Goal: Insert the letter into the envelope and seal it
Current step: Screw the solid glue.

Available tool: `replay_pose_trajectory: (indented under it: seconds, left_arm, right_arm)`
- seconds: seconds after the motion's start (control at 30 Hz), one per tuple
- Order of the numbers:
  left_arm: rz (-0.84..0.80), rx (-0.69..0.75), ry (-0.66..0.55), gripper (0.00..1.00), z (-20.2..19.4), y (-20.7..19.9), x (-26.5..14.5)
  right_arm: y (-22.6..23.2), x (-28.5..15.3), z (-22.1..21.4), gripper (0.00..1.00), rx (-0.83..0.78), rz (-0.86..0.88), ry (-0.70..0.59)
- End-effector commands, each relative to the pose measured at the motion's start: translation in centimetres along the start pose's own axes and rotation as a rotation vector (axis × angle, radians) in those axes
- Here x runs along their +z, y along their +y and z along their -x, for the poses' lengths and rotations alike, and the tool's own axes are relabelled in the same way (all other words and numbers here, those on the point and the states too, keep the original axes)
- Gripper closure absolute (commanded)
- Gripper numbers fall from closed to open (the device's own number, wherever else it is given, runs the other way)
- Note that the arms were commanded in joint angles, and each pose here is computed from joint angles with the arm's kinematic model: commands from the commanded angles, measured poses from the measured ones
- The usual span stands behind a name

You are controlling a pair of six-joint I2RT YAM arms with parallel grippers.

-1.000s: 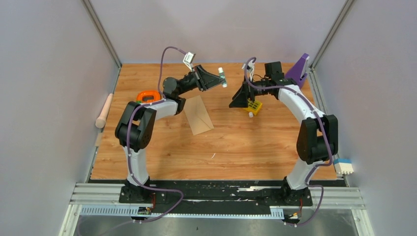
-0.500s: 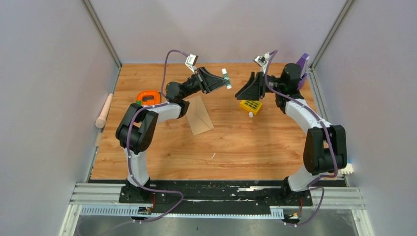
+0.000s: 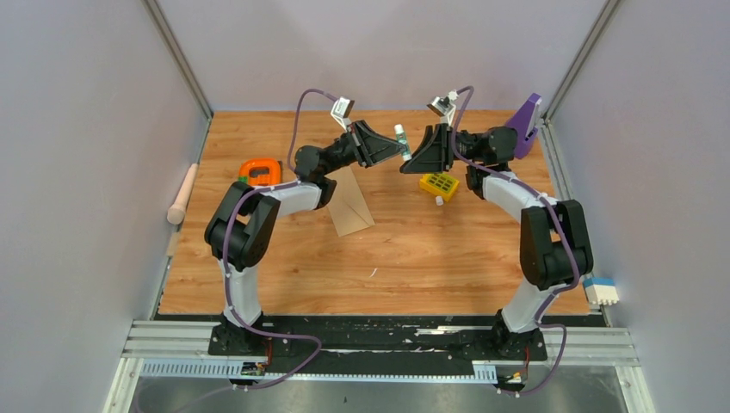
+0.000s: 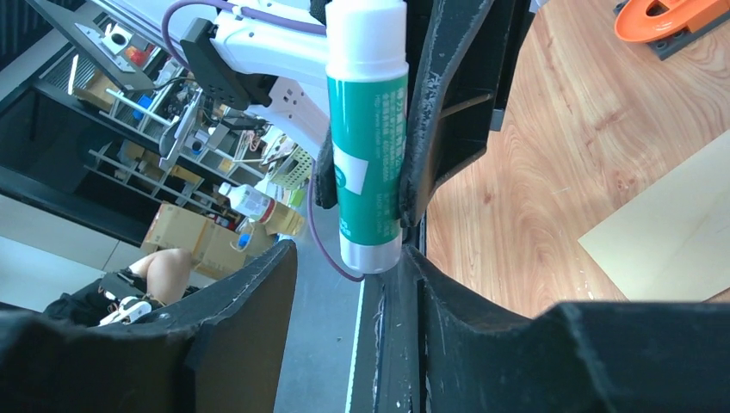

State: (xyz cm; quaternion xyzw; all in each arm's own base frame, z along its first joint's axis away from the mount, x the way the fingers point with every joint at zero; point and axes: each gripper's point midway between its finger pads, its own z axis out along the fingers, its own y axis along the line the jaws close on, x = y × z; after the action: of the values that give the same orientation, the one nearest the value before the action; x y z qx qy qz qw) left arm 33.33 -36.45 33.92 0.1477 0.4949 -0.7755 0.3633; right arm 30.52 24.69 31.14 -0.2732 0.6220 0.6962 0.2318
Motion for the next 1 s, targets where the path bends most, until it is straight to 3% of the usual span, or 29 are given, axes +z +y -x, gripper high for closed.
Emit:
replay_pose_trajectory:
  seconds: [0.0, 0.13, 0.27, 0.43, 0.53, 0.63, 0.77, 0.9, 0.97]
  left_arm:
    - [-0.069, 0.057, -0.017, 0.92, 0.8, -2.7, 0.4]
    - [-0.070, 0.054, -0.012, 0.93, 0.6, -2.6, 0.5]
    - [-0.073, 0.050, -0.005, 0.93, 0.3, -2.7, 0.6]
    - [-0.076, 0.047, 0.001, 0.94, 0.1, -2.8, 0.7]
    - [-0.075, 0.046, 0.001, 0.94, 0.0, -2.8, 0.7]
    - [-0.072, 0.046, 0.001, 0.94, 0.0, -2.7, 0.6]
    - [-0.075, 0.050, 0.002, 0.95, 0.0, -2.7, 0.6]
    - [-0.075, 0.051, 0.003, 0.96, -0.1, -2.7, 0.7]
    - [-0.075, 0.054, 0.004, 0.97, -0.1, -2.7, 0.7]
  right_arm:
    - [0.4, 0.0, 0.4, 0.52, -0.040, 0.012, -0.030]
    - [0.7, 0.1, 0.7, 0.54, -0.051, 0.021, -0.048]
    - [0.5, 0.1, 1.1, 0.66, -0.049, 0.024, -0.054]
    - [0.7, 0.1, 1.3, 0.66, -0.056, 0.029, -0.069]
    - [1.2, 0.2, 1.5, 0.57, -0.069, 0.043, -0.085]
    - [1.4, 0.2, 1.8, 0.56, -0.072, 0.048, -0.102]
    - [1.4, 0.1, 1.8, 0.65, -0.073, 0.048, -0.107]
    - [1.2, 0.1, 1.7, 0.85, -0.071, 0.035, -0.112]
    - [1.1, 0.2, 1.8, 0.88, -0.083, 0.022, -0.115]
